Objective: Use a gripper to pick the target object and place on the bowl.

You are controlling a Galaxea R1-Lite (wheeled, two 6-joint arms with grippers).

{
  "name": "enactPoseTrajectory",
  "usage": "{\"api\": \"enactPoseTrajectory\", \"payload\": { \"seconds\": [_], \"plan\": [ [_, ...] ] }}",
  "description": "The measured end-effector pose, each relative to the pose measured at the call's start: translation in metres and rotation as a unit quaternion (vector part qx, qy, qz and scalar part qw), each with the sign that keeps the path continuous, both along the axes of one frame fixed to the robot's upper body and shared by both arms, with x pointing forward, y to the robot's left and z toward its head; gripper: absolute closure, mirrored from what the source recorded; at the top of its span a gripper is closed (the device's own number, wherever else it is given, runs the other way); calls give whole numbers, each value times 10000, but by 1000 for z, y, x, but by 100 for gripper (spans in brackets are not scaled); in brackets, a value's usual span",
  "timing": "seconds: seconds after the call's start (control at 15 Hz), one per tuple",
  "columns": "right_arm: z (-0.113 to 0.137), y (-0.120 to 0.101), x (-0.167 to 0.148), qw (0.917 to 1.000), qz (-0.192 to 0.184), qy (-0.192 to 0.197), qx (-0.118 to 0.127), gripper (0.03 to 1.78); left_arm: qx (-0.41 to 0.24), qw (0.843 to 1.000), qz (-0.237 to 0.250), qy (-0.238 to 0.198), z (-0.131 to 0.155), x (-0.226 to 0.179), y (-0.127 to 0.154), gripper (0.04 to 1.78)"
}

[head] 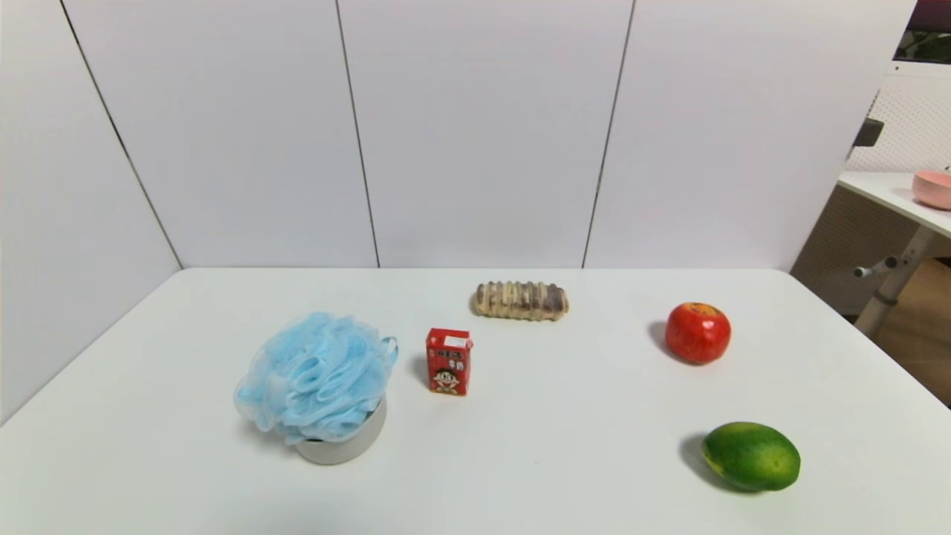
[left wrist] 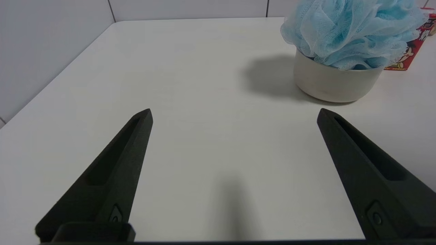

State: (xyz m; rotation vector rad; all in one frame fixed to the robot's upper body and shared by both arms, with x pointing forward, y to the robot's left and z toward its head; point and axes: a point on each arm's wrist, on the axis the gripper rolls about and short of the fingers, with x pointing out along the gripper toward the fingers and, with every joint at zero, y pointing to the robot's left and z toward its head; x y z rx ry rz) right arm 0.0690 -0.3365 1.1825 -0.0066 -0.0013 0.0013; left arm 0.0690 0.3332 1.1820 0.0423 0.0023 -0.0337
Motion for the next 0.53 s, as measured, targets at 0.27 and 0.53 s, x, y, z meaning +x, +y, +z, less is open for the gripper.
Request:
{"api": "enactPoseTrajectory", "payload": {
  "seconds": [0.27, 0.53],
  "plan": [
    [0, 0, 0, 10000, -47, 0, 45, 6, 2, 10000, 2, 2, 0, 0, 0, 11],
    [0, 0, 0, 10000, -61, -7, 59, 6, 2, 10000, -2, 2, 0, 0, 0, 11]
  ]
}}
